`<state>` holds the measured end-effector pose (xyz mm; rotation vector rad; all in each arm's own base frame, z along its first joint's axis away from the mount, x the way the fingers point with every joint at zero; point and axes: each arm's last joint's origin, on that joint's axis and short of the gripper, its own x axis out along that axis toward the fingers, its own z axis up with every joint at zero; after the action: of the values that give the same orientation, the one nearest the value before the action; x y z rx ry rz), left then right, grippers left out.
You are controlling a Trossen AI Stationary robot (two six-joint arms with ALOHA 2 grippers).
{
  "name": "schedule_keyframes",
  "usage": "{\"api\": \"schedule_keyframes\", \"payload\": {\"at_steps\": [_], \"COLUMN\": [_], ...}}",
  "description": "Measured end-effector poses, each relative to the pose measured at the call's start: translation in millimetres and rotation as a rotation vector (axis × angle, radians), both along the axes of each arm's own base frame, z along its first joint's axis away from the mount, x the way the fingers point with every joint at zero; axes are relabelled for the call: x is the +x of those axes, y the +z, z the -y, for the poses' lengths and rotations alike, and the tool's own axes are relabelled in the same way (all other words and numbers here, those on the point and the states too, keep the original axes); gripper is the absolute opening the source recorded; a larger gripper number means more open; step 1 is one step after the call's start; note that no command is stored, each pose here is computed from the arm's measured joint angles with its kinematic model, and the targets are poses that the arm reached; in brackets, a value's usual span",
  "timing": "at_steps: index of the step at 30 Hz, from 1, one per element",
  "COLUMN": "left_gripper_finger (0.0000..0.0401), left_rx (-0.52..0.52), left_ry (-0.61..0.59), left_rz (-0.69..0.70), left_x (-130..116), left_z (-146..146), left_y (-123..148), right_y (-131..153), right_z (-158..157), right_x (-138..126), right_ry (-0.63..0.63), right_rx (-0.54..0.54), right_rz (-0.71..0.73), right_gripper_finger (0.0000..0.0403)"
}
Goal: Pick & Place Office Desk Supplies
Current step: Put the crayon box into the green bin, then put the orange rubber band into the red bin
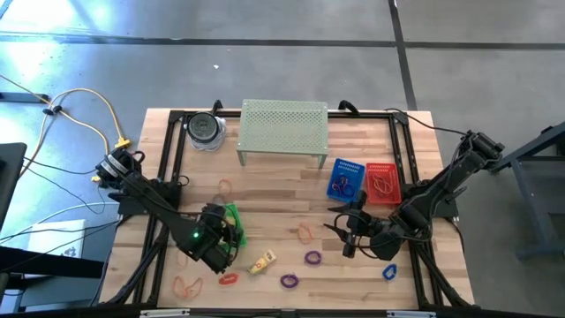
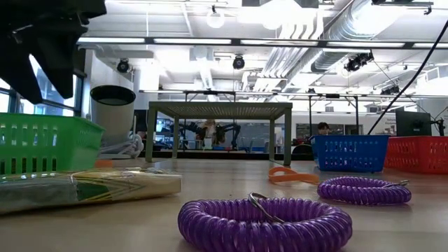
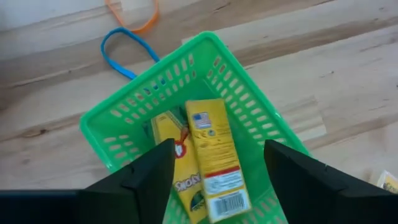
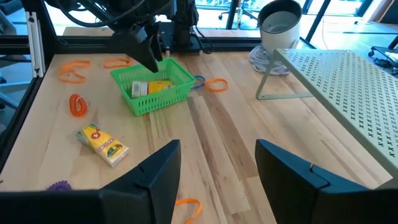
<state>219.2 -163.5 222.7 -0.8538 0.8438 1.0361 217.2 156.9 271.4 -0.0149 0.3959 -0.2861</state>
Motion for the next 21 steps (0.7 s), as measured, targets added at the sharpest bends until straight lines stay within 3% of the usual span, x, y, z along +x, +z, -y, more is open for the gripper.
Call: {"api": "schedule_keyframes", "payload": {"at_steps": [6,12,17,21], "left_gripper_finger": [0.0250,0.0251,0.0251,0.0251], "left_rx": [0.012,0.035,0.094,0.069], "left_ry": [-0.048,-0.171,-0.340,-0.276], "left_rz": [-0.017,0.016,-0.001,-0.069], "left_x": [-1,-8,-12,-13], "left_z": [0,-10,-37,-69], "left_y": [1,23,48,58], "right_y": [0,0,0,0], "right_z": [0,0,0,2], "right_x": [0,0,0,1], "right_ry": [0.000,0.000,0.000,-0.008], "right_rx": [-0.002,-0.002,-0.002,0.001], "right_rz": [-0.003,-0.003,-0.003,-0.002], "right_gripper_finger": [0.0196,0.0196,0.0196,0.0196]}}
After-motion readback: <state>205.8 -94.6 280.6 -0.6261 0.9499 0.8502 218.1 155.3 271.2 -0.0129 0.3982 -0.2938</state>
